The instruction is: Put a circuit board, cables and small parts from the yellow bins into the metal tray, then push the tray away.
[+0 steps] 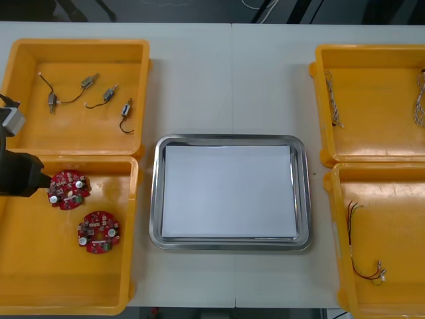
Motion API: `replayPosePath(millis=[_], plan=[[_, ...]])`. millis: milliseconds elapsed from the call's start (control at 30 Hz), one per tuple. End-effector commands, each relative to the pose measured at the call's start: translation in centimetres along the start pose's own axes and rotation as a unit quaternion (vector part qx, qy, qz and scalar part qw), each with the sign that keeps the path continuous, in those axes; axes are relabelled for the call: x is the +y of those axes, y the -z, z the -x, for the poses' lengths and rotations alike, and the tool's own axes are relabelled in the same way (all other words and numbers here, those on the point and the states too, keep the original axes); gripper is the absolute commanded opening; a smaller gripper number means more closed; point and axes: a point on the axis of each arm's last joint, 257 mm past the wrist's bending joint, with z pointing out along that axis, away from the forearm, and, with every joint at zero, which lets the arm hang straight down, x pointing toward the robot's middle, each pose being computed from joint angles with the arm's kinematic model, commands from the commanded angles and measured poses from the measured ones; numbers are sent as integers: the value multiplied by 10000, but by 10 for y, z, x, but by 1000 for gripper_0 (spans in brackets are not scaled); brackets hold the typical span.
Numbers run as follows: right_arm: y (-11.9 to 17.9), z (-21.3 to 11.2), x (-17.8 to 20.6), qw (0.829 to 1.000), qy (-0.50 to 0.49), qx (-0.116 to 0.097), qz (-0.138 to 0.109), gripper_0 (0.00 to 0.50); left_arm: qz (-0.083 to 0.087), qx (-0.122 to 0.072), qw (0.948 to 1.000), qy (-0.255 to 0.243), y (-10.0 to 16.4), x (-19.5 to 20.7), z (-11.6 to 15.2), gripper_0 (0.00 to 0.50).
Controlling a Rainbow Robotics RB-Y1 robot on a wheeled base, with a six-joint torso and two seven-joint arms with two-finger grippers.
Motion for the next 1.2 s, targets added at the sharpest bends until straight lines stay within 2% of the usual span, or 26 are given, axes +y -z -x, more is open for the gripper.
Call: replayPosePath(millis=[33,1200], plan=[[12,7,-7,9997,-100,-180,-146,500,156,-30,9975,-685,8,3,2,488],[12,7,-7,9997,-100,-180,-146,500,156,-30,9975,-685,8,3,2,487]])
